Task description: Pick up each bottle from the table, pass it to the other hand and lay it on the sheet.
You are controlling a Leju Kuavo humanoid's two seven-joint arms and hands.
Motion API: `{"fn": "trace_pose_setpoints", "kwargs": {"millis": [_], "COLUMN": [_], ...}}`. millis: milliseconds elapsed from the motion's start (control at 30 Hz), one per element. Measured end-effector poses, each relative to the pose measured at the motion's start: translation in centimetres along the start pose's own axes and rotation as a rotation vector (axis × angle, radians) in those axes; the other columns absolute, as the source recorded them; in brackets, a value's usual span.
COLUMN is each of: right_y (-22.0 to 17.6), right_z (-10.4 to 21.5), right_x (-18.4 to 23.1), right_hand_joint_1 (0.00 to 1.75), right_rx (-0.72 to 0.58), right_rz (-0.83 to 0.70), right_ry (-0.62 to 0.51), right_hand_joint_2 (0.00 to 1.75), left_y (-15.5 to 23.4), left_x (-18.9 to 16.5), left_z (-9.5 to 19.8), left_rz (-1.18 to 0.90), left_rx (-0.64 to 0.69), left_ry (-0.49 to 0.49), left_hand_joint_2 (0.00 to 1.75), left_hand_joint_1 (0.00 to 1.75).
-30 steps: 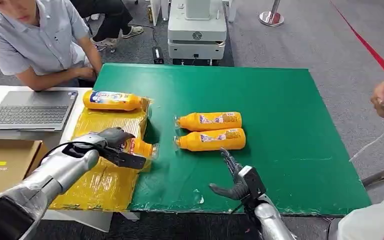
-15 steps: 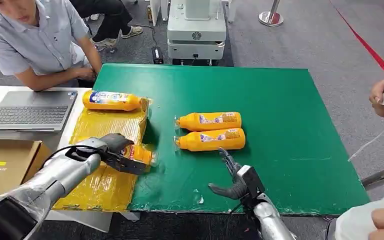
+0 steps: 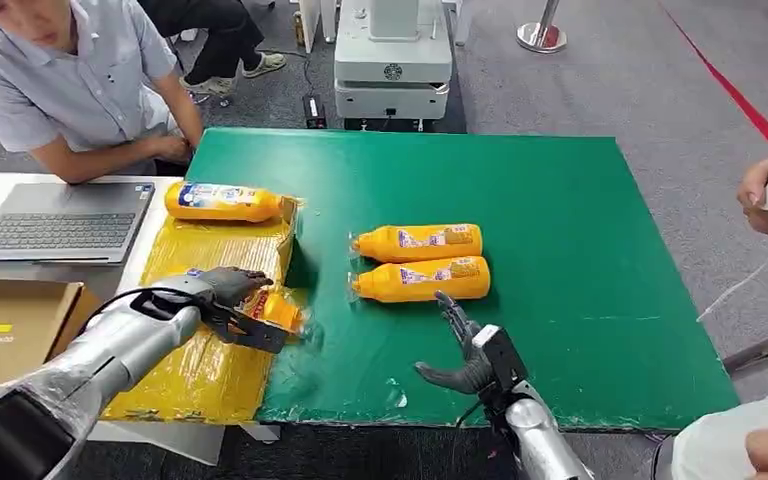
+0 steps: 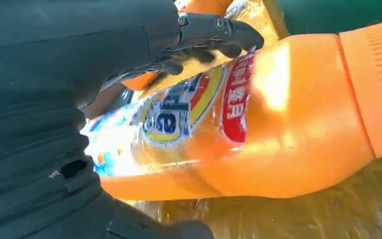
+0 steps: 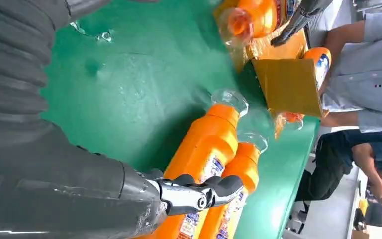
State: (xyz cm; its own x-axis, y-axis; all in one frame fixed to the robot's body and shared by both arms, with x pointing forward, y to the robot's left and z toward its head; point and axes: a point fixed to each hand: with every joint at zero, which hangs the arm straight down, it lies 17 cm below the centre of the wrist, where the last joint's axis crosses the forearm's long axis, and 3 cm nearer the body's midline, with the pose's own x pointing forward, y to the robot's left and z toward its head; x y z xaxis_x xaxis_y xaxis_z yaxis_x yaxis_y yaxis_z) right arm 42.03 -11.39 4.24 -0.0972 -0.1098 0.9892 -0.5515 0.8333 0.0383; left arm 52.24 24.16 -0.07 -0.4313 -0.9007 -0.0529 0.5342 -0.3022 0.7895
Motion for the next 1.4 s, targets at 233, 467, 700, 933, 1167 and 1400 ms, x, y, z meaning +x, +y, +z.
{"fn": "trace_pose_setpoints", "kwargs": {"millis": [233,467,700,933,1167,1400], "right_y": [0.0,-0.1,-1.1,-1.2,-1.1,-4.1], "right_z": [0.1,0.1,0.7,1.0,1.4,2.8], "right_x": [-0.3,-0.4,-0.2,-0.3,-0.4,4.9], "right_hand_joint_1": [0.00,0.00,0.00,0.00,0.00,0.00], "right_rx": [0.000,-0.003,-0.029,-0.033,-0.036,-0.330], "right_rz": [0.000,0.002,0.011,0.012,0.016,-0.045], "right_ry": [0.008,0.011,0.004,0.005,0.005,-0.184], "right_hand_joint_2": [1.75,1.75,1.75,1.75,1.75,0.00], "left_y": [-0.8,0.8,10.2,11.7,13.2,12.3], "left_x": [0.1,1.2,4.7,5.8,5.7,13.4], "left_z": [0.1,0.0,3.1,4.1,5.8,16.8], "left_rz": [-0.001,0.025,0.139,0.175,0.182,0.778], "left_rx": [-0.029,0.026,0.258,0.335,0.426,0.858], "left_ry": [-0.006,-0.045,-0.209,-0.249,-0.266,-0.576], "left_hand_joint_2": [1.75,1.75,1.75,1.75,1.75,1.75], "left_hand_joint_1": [0.00,0.00,0.00,0.00,0.00,0.00]}}
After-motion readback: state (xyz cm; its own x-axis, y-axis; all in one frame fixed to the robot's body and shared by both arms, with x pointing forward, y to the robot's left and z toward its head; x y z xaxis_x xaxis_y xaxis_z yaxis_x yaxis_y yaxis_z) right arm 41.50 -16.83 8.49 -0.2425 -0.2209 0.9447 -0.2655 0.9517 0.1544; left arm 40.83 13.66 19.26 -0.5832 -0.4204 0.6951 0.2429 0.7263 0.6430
